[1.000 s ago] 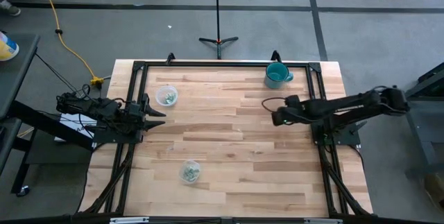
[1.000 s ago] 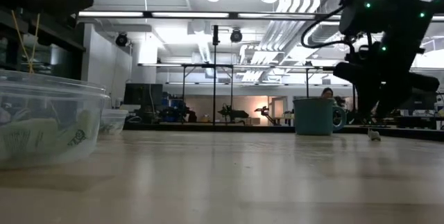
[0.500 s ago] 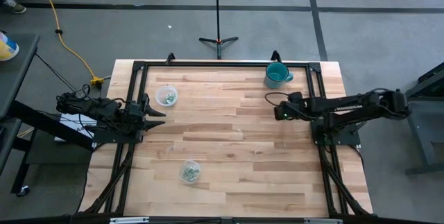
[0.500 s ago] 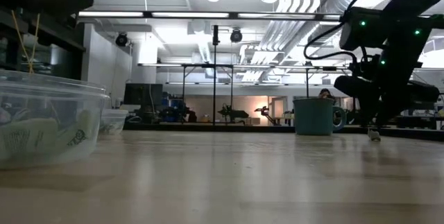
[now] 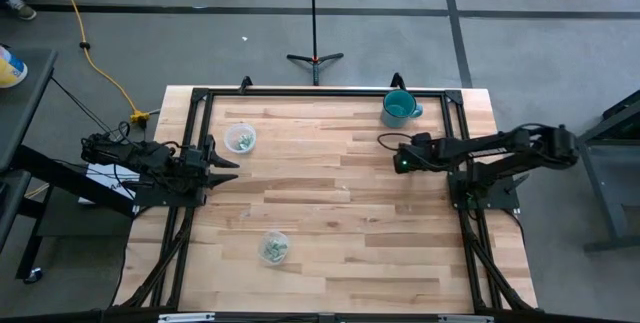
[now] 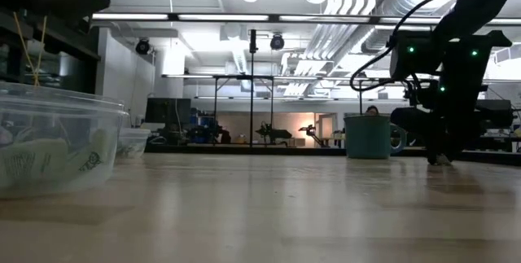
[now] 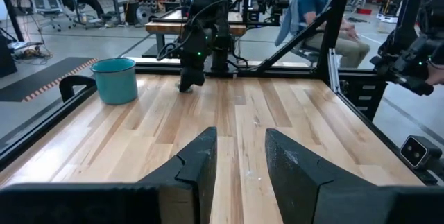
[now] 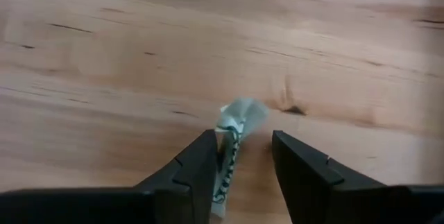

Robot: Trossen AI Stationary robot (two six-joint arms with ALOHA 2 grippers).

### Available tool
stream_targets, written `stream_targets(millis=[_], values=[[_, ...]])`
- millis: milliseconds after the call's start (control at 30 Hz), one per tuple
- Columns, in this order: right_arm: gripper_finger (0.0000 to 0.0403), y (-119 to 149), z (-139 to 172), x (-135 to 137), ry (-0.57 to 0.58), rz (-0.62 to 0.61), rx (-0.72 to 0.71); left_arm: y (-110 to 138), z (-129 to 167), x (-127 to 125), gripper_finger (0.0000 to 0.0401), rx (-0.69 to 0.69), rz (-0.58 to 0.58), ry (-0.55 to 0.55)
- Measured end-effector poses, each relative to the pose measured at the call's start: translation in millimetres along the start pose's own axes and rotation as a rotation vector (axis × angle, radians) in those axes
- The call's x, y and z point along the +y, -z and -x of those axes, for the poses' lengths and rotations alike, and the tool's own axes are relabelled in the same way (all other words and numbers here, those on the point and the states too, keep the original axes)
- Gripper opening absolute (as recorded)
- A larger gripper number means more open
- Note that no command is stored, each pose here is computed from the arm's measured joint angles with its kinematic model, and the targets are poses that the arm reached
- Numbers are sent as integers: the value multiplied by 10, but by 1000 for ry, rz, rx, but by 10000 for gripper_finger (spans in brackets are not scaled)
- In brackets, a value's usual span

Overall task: Pick and place Stevia / Truvia into bins
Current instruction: Put the stevia packet into the bottom transparent container

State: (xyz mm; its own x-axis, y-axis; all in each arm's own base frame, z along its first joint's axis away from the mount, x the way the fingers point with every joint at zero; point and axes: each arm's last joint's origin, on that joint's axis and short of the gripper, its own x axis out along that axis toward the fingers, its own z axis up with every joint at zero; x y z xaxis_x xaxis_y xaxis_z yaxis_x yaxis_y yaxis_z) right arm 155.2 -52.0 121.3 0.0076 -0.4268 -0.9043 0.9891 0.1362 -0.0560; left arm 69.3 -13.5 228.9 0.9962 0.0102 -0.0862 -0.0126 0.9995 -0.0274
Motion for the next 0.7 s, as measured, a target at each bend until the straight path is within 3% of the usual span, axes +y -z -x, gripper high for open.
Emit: stream_targets(millis=[133, 333, 467, 600, 700], values=[[102, 11, -18, 17, 2, 7, 9, 0, 0, 0, 156, 0, 0, 0], [9, 39, 33, 149, -104, 75, -5, 0, 0, 0, 156, 0, 0, 0], [15, 52, 258, 515, -417, 121, -89, 0, 0, 0, 156, 0, 0, 0], [5, 159, 710, 967, -866, 206, -317, 0, 0, 0, 156, 0, 0, 0], [3, 316, 1035, 1242, -1071, 308, -460, 1, 0, 0, 156, 0, 0, 1]])
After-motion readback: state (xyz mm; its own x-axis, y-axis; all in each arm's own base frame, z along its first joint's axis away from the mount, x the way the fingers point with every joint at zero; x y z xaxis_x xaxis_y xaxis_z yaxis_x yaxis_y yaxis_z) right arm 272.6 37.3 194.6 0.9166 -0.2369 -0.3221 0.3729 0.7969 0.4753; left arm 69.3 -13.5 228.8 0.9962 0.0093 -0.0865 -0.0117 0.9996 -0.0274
